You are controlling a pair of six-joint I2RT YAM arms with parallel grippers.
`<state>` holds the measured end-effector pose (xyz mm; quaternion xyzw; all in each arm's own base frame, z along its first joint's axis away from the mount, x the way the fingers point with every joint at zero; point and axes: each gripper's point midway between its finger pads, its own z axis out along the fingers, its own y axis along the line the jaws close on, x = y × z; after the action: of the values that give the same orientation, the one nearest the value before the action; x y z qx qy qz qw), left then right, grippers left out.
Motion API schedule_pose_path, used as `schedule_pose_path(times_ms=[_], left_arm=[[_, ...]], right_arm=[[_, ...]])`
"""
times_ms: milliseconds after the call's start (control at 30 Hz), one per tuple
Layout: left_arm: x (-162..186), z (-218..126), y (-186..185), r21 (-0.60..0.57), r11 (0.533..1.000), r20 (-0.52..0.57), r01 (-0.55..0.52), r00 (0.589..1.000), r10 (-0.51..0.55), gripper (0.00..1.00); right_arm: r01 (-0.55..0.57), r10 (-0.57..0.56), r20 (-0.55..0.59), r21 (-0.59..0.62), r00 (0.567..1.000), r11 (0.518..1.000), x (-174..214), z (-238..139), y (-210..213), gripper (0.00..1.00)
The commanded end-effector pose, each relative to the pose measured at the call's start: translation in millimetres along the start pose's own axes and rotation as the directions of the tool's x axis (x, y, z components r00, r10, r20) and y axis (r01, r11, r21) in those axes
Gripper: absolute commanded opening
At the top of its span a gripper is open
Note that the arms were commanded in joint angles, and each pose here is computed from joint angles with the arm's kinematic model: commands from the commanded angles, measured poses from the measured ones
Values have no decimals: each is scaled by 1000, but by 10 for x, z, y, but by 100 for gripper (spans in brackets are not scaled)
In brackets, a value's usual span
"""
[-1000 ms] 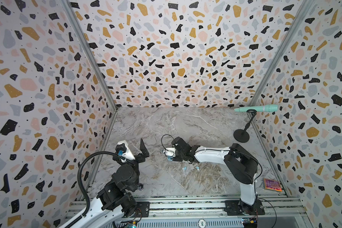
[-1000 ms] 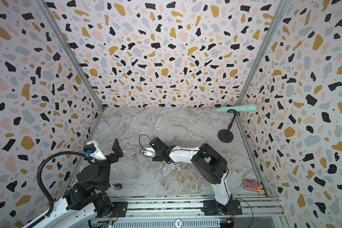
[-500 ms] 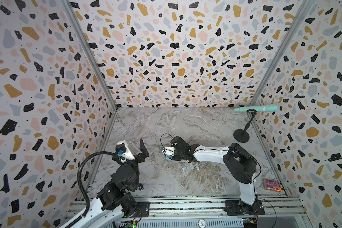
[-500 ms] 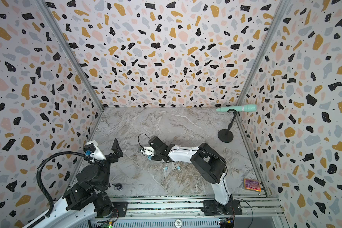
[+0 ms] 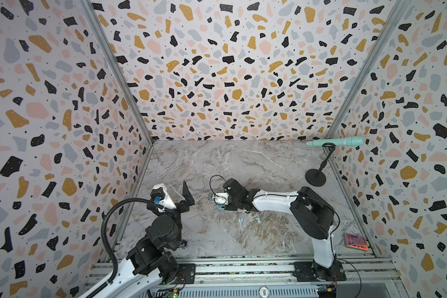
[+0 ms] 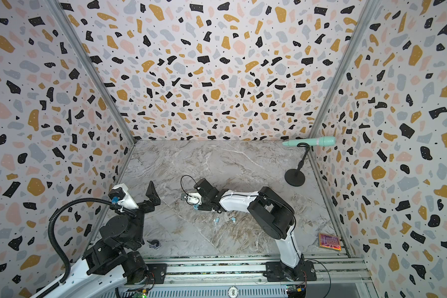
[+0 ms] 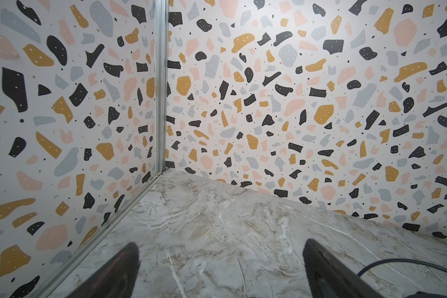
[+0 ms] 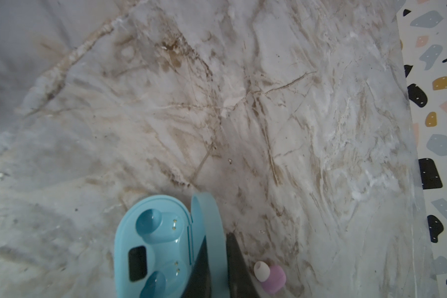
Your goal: Insert the wireless bluetooth earbuds into the charging case
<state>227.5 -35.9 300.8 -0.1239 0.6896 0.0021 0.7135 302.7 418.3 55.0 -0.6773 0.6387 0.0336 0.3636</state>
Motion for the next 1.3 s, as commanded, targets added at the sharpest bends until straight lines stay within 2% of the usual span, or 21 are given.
schedule_pose_path(times_ms=[0, 233, 400, 467, 500, 633, 667, 700, 800, 867, 967, 1033, 1133, 1233, 1267], left_arm=[[-58, -1, 30, -9, 999, 27, 35, 999, -35, 100], [-45, 3, 25, -8, 999, 26, 32, 999, -32, 100], [-32, 9, 10, -3, 1000, 24, 26, 999, -26, 100], [-24, 11, 5, -2, 1000, 22, 25, 999, -25, 100], [-21, 13, 3, -2, 1000, 22, 24, 999, -24, 100], [-12, 20, -9, 1, 1000, 20, 20, 1000, -20, 100], [-8, 20, -18, 7, 1000, 19, 19, 1000, -19, 100], [-3, 22, -26, 11, 1000, 19, 18, 1000, -19, 100], [3, 29, -53, 22, 1000, 17, 16, 1000, -16, 100], [16, 32, -95, 45, 999, 12, 12, 1000, -13, 100], [17, 25, -177, 94, 995, 8, 12, 1000, -13, 100], [16, 19, -215, 118, 993, 11, 17, 1000, -18, 100], [30, -3, -314, 182, 983, 11, 29, 999, -32, 100], [70, -32, -425, 253, 966, 6, 48, 999, -51, 100], [64, -46, -469, 279, 959, 2, 55, 998, -58, 100]], right_arm=[[-12, 11, 23, 9, 1000, 1000, -128, -65, -122, 13], [-41, 40, 47, 5, 998, 999, -188, -127, -159, 31], [-54, 53, 73, 17, 996, 998, -233, -233, -217, 39], [-64, 60, 96, 32, 994, 997, -286, -322, -263, 52], [-69, 65, 109, 37, 992, 997, -312, -361, -282, 55], [-104, 93, 176, 57, 980, 993, -467, -599, -386, 59], [-114, 99, 199, 65, 975, 991, -517, -674, -415, 70], [-123, 105, 218, 71, 970, 990, -552, -733, -441, 73], [-163, 130, 278, 97, 952, 982, -661, -955, -542, 100], [-205, 160, 322, 111, 933, 973, -730, -1122, -618, 99], [-305, 219, 409, 157, 886, 939, -819, -1428, -788, 99], [-390, 264, 481, 183, 836, 902, -844, -1689, -891, 99], [-551, 363, 578, 187, 731, 813, -776, -2048, -1015, 99], [-684, 479, 619, 133, 622, 717, -596, -2254, -997, 99], [-706, 505, 624, 109, 596, 699, -553, -2299, -965, 99]])
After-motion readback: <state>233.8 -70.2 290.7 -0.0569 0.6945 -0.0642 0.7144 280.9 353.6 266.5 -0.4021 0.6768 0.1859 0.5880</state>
